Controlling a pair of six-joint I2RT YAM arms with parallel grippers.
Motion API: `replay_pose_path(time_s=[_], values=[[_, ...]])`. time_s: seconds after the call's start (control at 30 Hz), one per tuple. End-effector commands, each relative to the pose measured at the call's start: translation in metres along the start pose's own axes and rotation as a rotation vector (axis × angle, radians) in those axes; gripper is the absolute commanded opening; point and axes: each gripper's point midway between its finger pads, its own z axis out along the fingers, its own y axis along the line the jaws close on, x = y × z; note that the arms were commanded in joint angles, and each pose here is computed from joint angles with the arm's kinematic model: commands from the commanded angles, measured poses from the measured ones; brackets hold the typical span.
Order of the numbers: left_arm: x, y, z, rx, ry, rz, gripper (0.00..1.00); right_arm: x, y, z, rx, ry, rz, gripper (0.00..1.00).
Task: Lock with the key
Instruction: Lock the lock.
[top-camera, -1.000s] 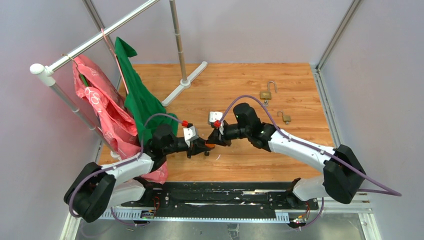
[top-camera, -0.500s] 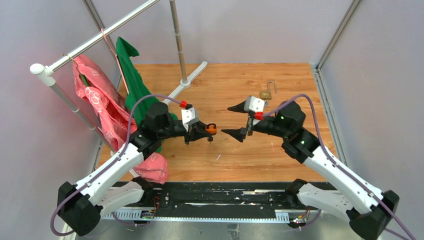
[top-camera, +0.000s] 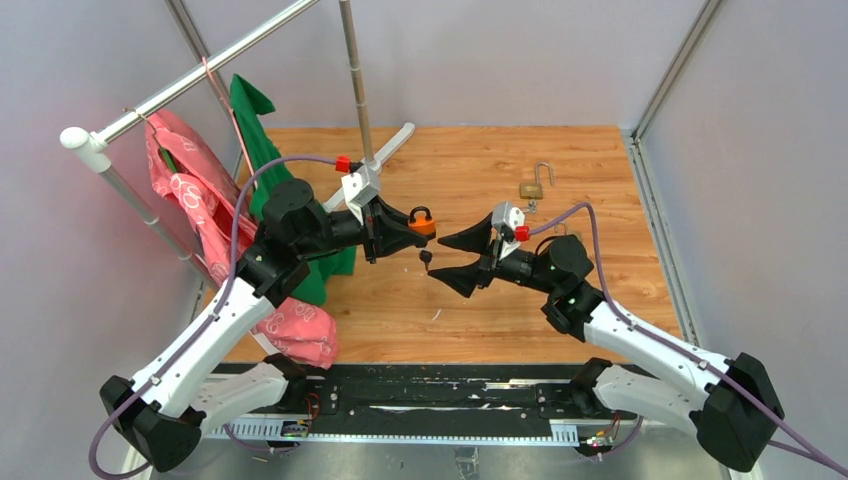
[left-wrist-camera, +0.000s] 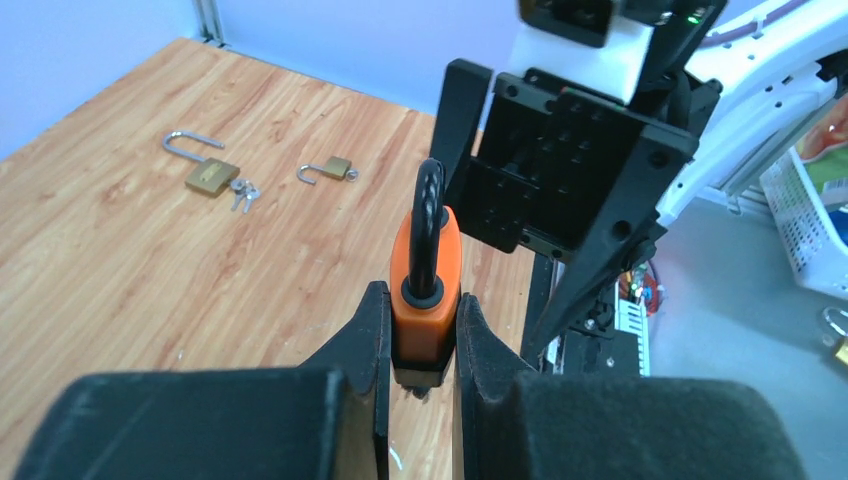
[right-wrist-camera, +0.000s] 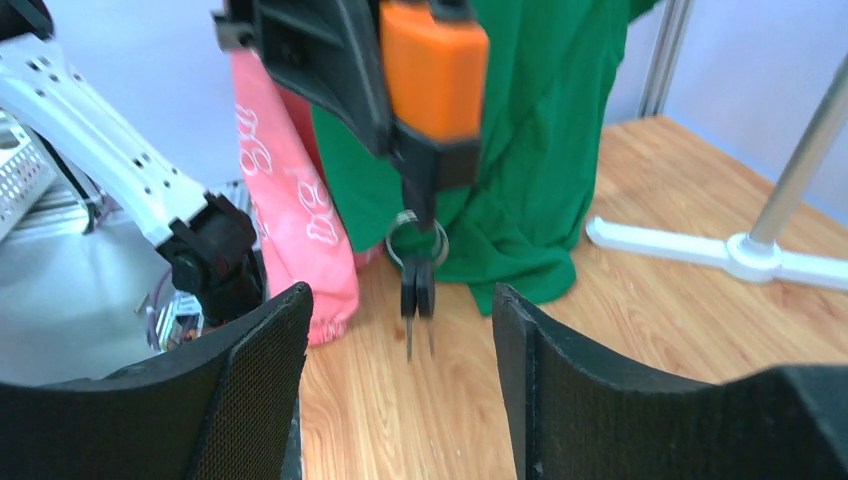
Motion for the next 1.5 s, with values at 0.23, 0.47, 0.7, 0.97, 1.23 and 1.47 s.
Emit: replay_pose_path(time_s=[0.23, 0.47, 0.7, 0.97, 1.23, 1.47], values=[[-0.032, -0.017, 0.007, 0.043, -0.103, 0.029, 0.0, -0.052, 0.011, 0.024, -0.081, -0.147, 0.01, 0.54], [-0.025, -0.02, 0.009, 0.054, -0.095, 0.022, 0.0, -0.057, 0.014, 0.027, -0.108, -0.154, 0.001, 0.41], [-0.023, -0.021, 0.013, 0.069, -0.096, 0.022, 0.0, -0.056, 0.017, 0.028, -0.124, -0.156, -0.002, 0.05], [-0.042, -0.018, 0.012, 0.041, -0.154, 0.069, 0.0, -0.02, 0.001, 0.022, -0.04, -0.06, -0.001, 0.0], [-0.086, -0.016, 0.003, 0.024, -0.272, 0.236, 0.0, 0.09, -0.023, -0.012, 0.118, 0.204, 0.091, 0.0], [-0.082, -0.014, 0.002, 0.018, -0.273, 0.247, 0.0, 0.104, -0.002, -0.021, -0.005, 0.248, 0.099, 0.0]])
